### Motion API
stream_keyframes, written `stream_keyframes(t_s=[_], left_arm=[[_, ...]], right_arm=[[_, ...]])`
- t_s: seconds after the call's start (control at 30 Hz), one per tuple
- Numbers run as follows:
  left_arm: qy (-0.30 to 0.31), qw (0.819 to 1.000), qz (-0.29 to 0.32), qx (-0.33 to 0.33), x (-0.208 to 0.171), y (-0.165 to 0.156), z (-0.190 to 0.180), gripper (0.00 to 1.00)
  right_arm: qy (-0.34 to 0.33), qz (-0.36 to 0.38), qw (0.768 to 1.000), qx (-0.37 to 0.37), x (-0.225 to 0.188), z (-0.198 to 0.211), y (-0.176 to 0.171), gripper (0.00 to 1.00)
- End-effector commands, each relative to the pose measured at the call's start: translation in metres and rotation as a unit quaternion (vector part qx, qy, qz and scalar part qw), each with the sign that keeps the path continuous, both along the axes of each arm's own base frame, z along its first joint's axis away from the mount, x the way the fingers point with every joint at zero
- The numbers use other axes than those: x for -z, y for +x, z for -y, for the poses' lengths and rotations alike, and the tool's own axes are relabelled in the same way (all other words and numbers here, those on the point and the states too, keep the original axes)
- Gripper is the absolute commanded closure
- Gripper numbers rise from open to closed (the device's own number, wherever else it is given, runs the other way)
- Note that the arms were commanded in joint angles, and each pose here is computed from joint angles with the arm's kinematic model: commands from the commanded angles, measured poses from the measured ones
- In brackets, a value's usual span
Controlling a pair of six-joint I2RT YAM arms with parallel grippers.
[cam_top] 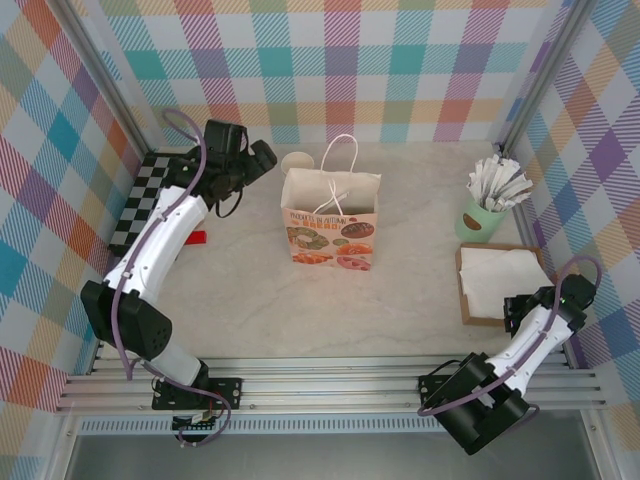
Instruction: Pack the takeout coffee
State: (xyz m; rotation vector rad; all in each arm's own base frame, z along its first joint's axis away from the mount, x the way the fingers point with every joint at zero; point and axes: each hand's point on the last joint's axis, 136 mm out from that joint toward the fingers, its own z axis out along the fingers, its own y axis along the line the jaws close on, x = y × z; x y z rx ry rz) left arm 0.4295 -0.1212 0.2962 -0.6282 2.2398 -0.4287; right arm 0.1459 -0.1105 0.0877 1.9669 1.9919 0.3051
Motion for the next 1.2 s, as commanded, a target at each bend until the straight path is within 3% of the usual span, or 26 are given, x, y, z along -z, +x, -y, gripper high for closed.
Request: stream_keyframes(t_s=[0.0,0.1,0.27,0.37,0.5,0.57,0.7,0.83,0.93,1.0,1.1,1.17], left_arm=[[-0.012,1.000,0.015,-0.001,-0.010,0.007,-0.001,0.00],[-0.005,0.999,0.034,0.011,-0.020,0.010,0.001,0.00],[0.018,0.996,0.090,0.012,-0.052,0.021,-0.009,0.00],[0.018,0.990,0.138,0.006,-0.073,0.031,-0.011,0.00],[-0.013,0.976,0.211,0.056,-0.105,0.047,0.012,0.00],[-0.031,0.961,0.250,0.111,-0.123,0.053,0.034,0.00],[-0.057,0.907,0.319,0.269,-0.162,0.048,0.093,0.00],[-0.061,0.852,0.326,0.405,-0.172,0.028,0.143,0.00],[-0.029,0.811,0.306,0.497,-0.164,-0.001,0.170,0.00],[0.015,0.795,0.285,0.535,-0.150,-0.018,0.175,0.00],[0.078,0.805,0.250,0.533,-0.131,-0.027,0.157,0.00],[0.110,0.800,0.240,0.539,-0.123,-0.041,0.145,0.00]], right_arm=[[-0.016,0.020,1.000,-0.006,-0.024,0.003,0.005,0.94],[-0.035,0.077,0.996,-0.015,-0.063,0.006,0.022,1.00],[-0.087,0.173,0.981,-0.031,-0.150,-0.001,0.037,1.00],[-0.143,0.240,0.958,-0.060,-0.214,-0.015,0.040,1.00],[-0.197,0.344,0.907,-0.144,-0.307,-0.046,0.048,1.00],[-0.195,0.375,0.887,-0.186,-0.343,-0.061,0.053,1.00],[-0.188,0.397,0.866,-0.240,-0.391,-0.077,0.061,1.00],[-0.152,0.386,0.852,-0.318,-0.397,-0.104,0.088,1.00],[-0.161,0.354,0.824,-0.411,-0.391,-0.149,0.125,1.00],[-0.181,0.338,0.803,-0.456,-0.395,-0.179,0.151,1.00],[-0.192,0.343,0.785,-0.479,-0.409,-0.206,0.181,1.00],[-0.197,0.361,0.780,-0.472,-0.422,-0.211,0.192,1.00]])
